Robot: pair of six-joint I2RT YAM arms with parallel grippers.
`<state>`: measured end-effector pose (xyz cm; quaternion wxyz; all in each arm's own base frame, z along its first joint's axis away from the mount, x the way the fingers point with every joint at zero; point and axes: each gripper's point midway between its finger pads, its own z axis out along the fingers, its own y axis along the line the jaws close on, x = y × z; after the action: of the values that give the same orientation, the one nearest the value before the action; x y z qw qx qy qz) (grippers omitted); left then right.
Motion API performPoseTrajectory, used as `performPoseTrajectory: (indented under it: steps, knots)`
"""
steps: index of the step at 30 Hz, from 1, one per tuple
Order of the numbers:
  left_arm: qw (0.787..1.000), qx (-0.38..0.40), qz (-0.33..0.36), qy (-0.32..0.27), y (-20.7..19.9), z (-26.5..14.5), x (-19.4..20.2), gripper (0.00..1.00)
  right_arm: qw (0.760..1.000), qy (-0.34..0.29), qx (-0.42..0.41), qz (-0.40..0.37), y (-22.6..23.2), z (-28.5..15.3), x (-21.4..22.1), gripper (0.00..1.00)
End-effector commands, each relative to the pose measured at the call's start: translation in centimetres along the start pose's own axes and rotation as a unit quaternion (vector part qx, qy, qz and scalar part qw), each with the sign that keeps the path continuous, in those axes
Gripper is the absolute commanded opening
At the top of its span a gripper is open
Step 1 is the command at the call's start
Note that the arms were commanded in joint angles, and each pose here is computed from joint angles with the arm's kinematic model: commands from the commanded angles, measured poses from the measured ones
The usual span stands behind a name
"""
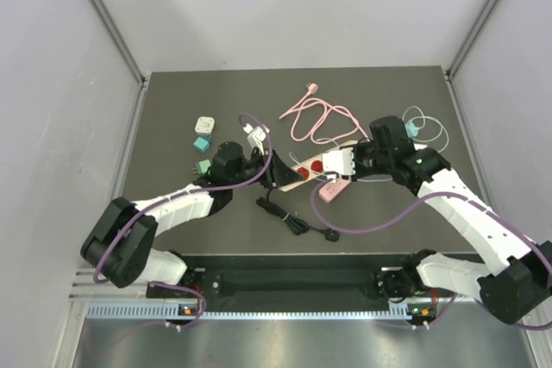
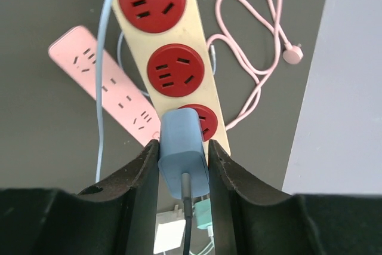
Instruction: Pull the plug off the socket
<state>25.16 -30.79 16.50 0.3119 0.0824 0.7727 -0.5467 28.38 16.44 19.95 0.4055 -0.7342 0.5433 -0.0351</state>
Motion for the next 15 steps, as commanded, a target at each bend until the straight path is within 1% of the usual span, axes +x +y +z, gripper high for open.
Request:
performPoseTrajectory:
  steps: [1, 3, 5, 7, 8, 9, 10, 11, 13, 15]
  knots:
    - [0.983, -0.176, -0.039, -0.036, 8.9, -1.4, -0.6, 0.00, 0.999, -0.021, 0.026, -0.038, -3.0, -3.1, -2.0, 0.00]
    - [0.983, -0.179, -0.019, -0.023, 9.0, -1.6, -0.3, 0.00, 0.999, -0.020, -0.005, -0.046, -3.3, -3.3, -2.1, 0.00]
    - [0.983, -0.185, -0.010, -0.013, 9.2, -1.9, 0.1, 0.00, 0.998, -0.018, -0.014, -0.054, -4.2, -3.1, -2.1, 0.00]
    - [0.982, -0.191, 0.003, -0.005, 9.5, -2.2, 0.4, 0.00, 0.998, -0.010, -0.027, -0.053, -5.5, -2.8, -1.7, 0.00]
    - [0.981, -0.194, 0.011, -0.001, 9.6, -2.4, 0.6, 0.00, 0.998, -0.009, -0.021, -0.052, -6.9, -3.4, -1.7, 0.00]
    - [0.980, -0.198, 0.013, -0.001, 9.7, -2.5, 0.6, 0.00, 0.998, -0.007, -0.043, -0.047, -6.9, -2.4, -1.3, 0.00]
    - [0.980, -0.200, 0.017, -0.002, 9.8, -2.7, 0.6, 0.00, 0.997, -0.013, -0.065, -0.039, -6.3, -2.3, -1.2, 0.00]
    - [0.979, -0.204, 0.019, 0.000, 9.9, -2.8, 0.7, 0.00, 0.997, -0.017, -0.063, -0.039, -7.1, -2.7, -1.3, 0.00]
    - [0.977, -0.211, 0.019, -0.004, 10.2, -3.0, 0.6, 0.00, 0.994, -0.028, -0.095, -0.039, -6.1, -2.3, -1.5, 0.00]
    - [0.977, -0.211, 0.012, -0.009, 10.3, -3.0, 0.5, 0.00, 0.994, -0.040, -0.096, -0.033, -5.5, -2.6, -2.0, 0.00]
